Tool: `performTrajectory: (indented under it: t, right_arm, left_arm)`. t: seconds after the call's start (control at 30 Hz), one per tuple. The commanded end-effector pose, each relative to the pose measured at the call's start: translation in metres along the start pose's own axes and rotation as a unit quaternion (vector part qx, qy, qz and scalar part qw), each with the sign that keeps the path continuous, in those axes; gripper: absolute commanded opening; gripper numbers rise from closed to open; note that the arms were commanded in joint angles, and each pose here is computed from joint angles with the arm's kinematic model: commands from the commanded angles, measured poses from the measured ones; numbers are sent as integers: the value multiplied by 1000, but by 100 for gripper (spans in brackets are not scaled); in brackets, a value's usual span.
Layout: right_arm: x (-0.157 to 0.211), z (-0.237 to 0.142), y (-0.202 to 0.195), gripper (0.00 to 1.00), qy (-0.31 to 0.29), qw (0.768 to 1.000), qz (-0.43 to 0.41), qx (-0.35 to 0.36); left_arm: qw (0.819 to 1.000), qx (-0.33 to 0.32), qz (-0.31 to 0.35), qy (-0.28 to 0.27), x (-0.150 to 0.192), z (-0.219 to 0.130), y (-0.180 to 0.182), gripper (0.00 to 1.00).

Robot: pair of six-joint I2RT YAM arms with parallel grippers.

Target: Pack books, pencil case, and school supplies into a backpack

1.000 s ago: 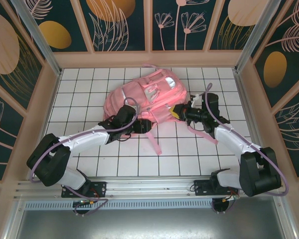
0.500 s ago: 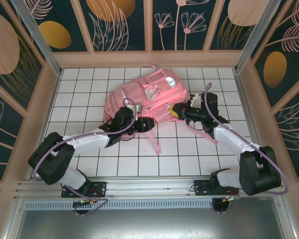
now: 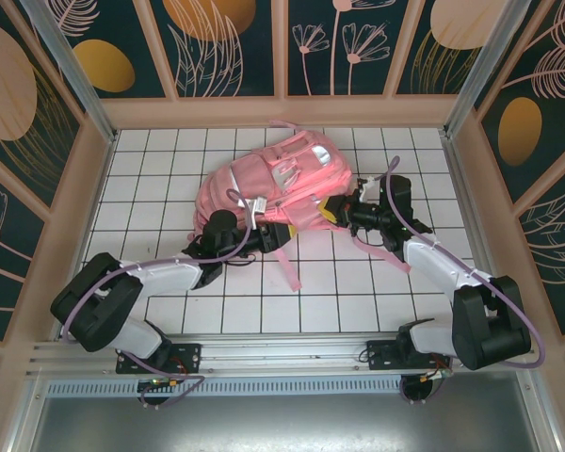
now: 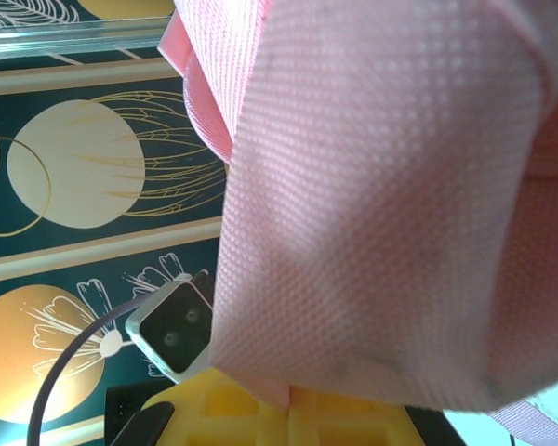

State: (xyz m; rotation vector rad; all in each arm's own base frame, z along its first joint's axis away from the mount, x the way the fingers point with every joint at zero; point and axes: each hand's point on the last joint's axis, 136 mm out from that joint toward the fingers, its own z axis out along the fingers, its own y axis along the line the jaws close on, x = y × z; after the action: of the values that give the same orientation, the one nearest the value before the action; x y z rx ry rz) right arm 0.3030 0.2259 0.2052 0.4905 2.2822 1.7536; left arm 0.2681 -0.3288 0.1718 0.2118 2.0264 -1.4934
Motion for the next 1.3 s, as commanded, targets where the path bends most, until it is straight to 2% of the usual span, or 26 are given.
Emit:
performTrajectory:
  t: [0.0,0.13,0.3,0.4,0.43,0.47,0.53,0.63,0.7,0.73,0.8,0.93,1.03,1.17,1.27]
  right_arm:
    - [17,-7,52,0,34,995,-66,-72]
    - [16,-10,52,0,32,995,-70,-69]
    - [15,-12,50,0,29,995,-67,-69]
    - [10,-11,44,0,19,996,-71,-54]
    - [3,-13,36,0,2,997,-72,-32]
    - [-8,-15,22,0,-19,997,-73,3]
    - [-31,-25,-20,0,-64,992,-49,98]
    - [-60,-43,-68,0,-122,977,-13,176]
    - [-80,-53,-89,0,-168,960,-7,222]
    - [-90,-58,-96,0,-189,951,-8,245]
    - [-111,-66,-110,0,-226,930,-2,290]
    - [-148,-81,-128,0,-288,887,1,360]
    - [-174,-90,-139,0,-325,864,12,386]
    - [-204,-69,-151,0,-303,874,20,380]
    - [-221,-22,-156,0,-224,917,15,331]
  left_arm:
    - [997,76,16,-2,-6,3,-29,38]
    - [998,55,15,-2,-6,5,-18,35]
    - [999,28,15,-18,-9,-9,-2,27]
    - [1000,14,14,-20,-13,-15,5,26]
    - [1000,6,15,-24,-16,-19,6,28]
    - [999,-16,15,-32,-22,-24,10,35]
    - [995,-84,41,-48,-37,-39,17,55]
    - [977,-178,90,-81,-67,-69,16,71]
    - [957,-247,99,-117,-96,-89,20,86]
    - [946,-281,101,-126,-106,-95,27,90]
    - [922,-351,96,-135,-131,-99,48,92]
    - [882,-449,71,-128,-162,-78,107,91]
    - [864,-486,22,-130,-180,-62,166,87]
    - [890,-448,-12,-85,-195,-13,215,82]
    - [919,-390,-25,-58,-191,16,212,79]
